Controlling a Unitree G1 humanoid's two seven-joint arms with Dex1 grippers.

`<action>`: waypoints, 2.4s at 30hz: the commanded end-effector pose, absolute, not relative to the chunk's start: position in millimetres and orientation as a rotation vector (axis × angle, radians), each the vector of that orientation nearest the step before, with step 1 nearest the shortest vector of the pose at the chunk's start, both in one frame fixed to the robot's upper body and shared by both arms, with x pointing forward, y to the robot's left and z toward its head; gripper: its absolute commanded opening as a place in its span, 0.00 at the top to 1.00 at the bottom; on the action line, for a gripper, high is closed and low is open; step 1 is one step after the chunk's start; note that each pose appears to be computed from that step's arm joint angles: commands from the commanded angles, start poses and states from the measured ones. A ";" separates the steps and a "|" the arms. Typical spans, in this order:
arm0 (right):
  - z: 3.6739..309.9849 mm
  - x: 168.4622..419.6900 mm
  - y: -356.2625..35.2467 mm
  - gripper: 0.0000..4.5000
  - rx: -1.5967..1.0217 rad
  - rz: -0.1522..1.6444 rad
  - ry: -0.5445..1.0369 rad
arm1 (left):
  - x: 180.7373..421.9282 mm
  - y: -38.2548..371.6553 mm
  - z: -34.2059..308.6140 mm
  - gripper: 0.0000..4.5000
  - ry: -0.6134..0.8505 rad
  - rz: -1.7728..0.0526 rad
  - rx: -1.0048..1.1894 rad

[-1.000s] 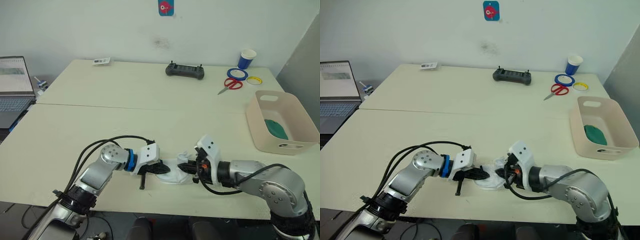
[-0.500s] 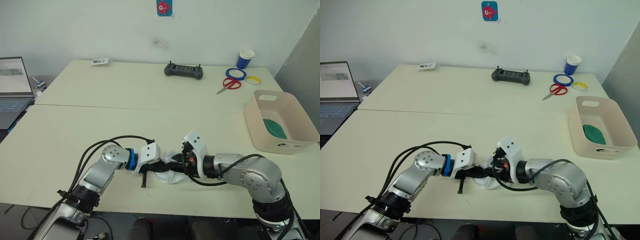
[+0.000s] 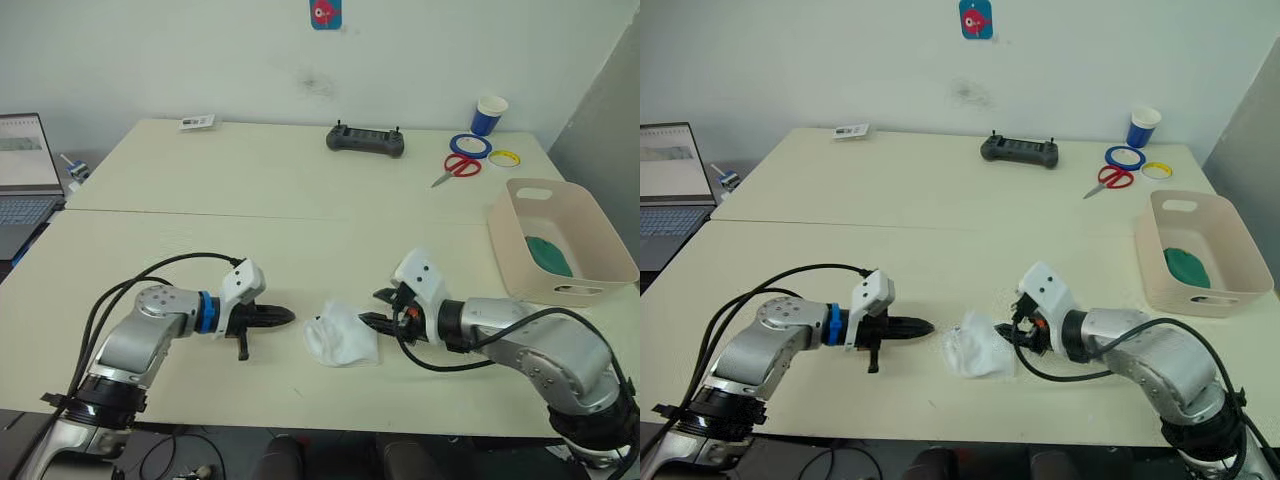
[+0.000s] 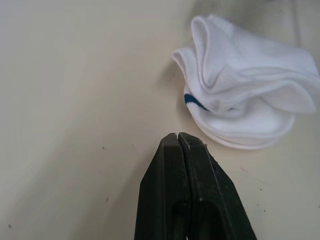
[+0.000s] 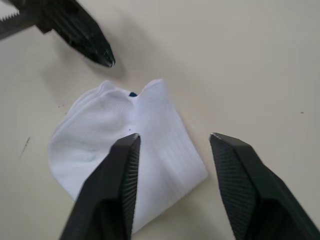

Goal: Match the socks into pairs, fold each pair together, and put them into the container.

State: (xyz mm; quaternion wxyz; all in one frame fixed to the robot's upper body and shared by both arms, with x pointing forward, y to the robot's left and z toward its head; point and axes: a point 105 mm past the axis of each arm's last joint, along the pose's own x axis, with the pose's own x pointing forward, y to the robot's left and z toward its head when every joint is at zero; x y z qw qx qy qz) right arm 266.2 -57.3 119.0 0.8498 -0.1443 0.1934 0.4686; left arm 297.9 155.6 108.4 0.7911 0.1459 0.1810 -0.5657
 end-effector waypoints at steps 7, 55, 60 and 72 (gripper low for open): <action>92.4 278.6 -35.1 0.99 -0.423 1.040 0.375 | 275.5 83.1 156.5 1.00 0.151 -1.532 0.438; 86.7 275.7 -59.9 0.99 -0.397 1.025 0.353 | 304.5 104.9 78.8 1.00 0.400 -1.403 0.597; 87.7 267.8 -72.0 0.99 -0.383 1.019 0.356 | 299.7 105.7 90.3 1.00 0.340 -1.433 0.570; 122.3 262.1 -86.4 0.99 -0.202 0.898 0.291 | 277.7 111.6 110.4 1.00 0.286 -1.564 0.631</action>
